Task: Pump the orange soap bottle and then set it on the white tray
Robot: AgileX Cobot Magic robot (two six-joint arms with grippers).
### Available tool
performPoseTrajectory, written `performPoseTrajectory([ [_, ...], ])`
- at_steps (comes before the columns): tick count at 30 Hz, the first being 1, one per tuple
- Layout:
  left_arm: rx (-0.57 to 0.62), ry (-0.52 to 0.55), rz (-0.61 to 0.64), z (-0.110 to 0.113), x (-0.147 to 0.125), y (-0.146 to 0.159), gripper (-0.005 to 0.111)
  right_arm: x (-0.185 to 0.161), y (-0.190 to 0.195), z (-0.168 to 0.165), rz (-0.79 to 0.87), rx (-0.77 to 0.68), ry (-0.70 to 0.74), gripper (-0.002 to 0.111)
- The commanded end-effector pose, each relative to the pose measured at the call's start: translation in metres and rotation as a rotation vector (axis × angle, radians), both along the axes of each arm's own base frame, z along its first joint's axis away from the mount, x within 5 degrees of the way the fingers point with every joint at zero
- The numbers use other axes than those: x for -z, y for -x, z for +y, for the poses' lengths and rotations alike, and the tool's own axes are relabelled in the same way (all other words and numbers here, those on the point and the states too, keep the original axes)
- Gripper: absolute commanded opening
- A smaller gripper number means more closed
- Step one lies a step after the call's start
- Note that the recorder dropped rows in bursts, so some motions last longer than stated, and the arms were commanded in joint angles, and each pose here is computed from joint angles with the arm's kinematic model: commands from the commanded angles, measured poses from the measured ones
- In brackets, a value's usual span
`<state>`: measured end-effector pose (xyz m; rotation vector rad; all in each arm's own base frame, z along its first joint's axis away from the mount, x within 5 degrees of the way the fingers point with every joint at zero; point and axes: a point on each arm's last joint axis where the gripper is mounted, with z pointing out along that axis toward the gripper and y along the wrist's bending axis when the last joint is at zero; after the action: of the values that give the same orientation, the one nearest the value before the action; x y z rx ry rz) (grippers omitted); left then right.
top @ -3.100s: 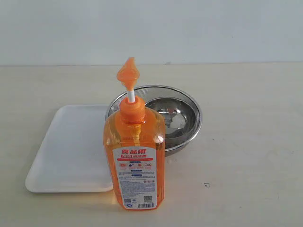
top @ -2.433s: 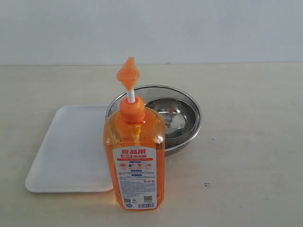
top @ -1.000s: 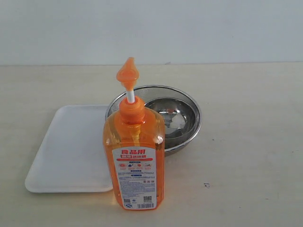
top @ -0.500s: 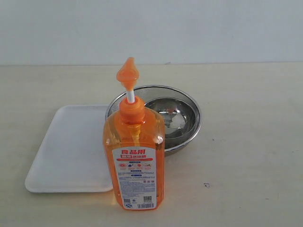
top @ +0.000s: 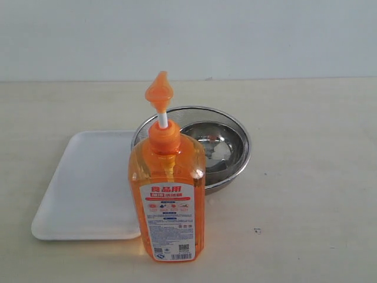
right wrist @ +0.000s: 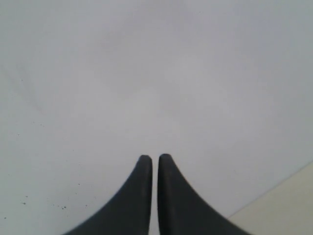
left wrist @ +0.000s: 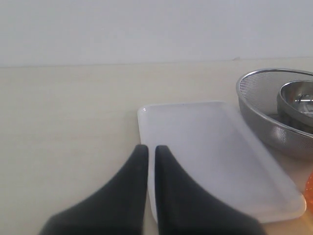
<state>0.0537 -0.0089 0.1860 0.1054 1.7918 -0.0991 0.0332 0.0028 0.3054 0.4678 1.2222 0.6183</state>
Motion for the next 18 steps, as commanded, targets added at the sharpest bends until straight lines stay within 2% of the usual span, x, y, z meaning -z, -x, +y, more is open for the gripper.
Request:
performPoseTrajectory([
  [1, 0.0, -0.009, -0.002, 0.0, 0.001, 0.0, 0.005, -0.005, 0.002, -0.001, -0.03, 0.025, 0.025, 0.0],
  [6, 0.0, -0.009, -0.002, 0.0, 0.001, 0.0, 0.005, -0.021, 0.006, 0.002, -0.033, 0.061, 0.238, 0.0],
  [11, 0.0, -0.009, -0.002, 0.0, 0.001, 0.0, 0.005, -0.036, -0.016, 0.014, 0.114, -0.061, 0.452, 0.0],
  [14, 0.0, -0.009, -0.002, 0.0, 0.001, 0.0, 0.005, -0.038, -0.04, 0.031, 0.153, -0.279, 0.628, 0.0],
  [17, 0.0, -0.009, -0.002, 0.0, 0.001, 0.0, 0.005, -0.034, -0.076, 0.053, 0.087, -0.58, 0.744, 0.0],
  [18, 0.0, -0.009, -0.002, 0.0, 0.001, 0.0, 0.005, -0.029, -0.089, 0.055, 0.087, -0.634, 0.764, 0.0],
])
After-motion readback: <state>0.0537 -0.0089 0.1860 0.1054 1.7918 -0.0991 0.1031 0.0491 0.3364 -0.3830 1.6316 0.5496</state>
